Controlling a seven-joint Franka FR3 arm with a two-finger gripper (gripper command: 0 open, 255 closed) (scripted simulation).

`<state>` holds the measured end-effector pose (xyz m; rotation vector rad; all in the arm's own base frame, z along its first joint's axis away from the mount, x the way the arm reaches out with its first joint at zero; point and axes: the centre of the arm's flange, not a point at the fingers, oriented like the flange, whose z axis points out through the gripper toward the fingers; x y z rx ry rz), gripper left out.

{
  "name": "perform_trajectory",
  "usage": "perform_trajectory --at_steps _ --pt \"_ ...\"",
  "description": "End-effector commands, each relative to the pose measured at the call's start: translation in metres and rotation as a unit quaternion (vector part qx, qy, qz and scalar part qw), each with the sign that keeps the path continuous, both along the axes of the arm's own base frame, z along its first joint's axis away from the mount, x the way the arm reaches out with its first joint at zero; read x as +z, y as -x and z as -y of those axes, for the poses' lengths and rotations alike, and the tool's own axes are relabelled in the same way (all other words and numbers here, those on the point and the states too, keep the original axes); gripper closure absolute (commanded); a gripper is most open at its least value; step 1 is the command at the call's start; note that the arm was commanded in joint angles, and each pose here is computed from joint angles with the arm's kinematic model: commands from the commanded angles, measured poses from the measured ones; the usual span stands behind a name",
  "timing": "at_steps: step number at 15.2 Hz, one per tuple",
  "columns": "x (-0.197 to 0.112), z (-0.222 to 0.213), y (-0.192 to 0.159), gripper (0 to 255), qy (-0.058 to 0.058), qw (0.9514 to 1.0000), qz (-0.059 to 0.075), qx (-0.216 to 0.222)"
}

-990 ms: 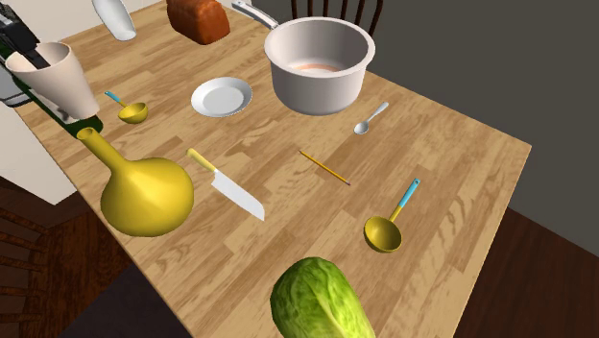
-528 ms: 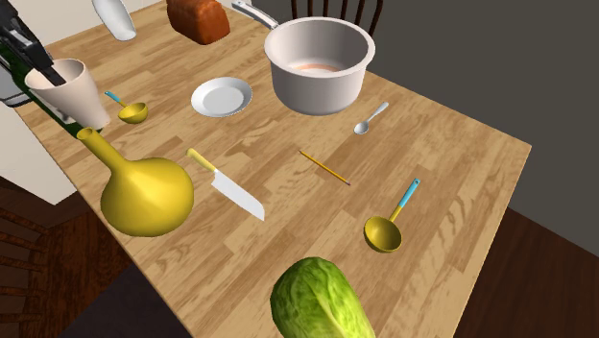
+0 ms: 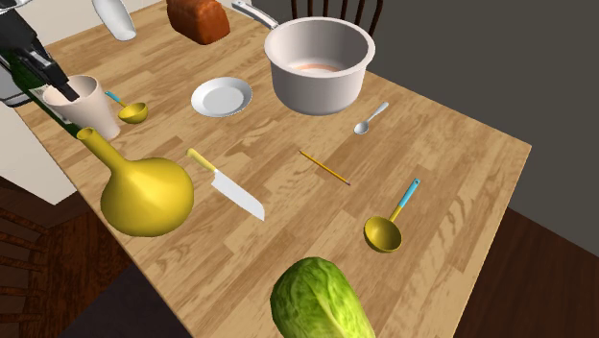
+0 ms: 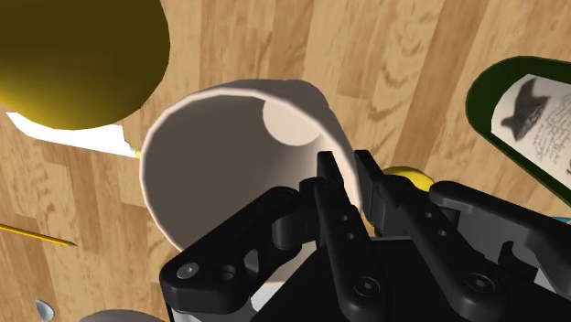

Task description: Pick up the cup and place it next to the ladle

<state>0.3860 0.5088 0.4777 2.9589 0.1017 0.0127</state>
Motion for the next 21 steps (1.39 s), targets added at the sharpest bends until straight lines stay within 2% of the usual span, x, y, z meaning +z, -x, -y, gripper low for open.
perform_trajectory --at_steps 1,18,21 --pt "-0.012 0.000 0.001 255 0.000 1.0000 0.000 0.000" --pt "-0.101 0.000 0.001 255 0.000 1.0000 0.000 0.000" --pt "-0.101 0.000 0.001 255 0.000 1.0000 0.000 0.000"
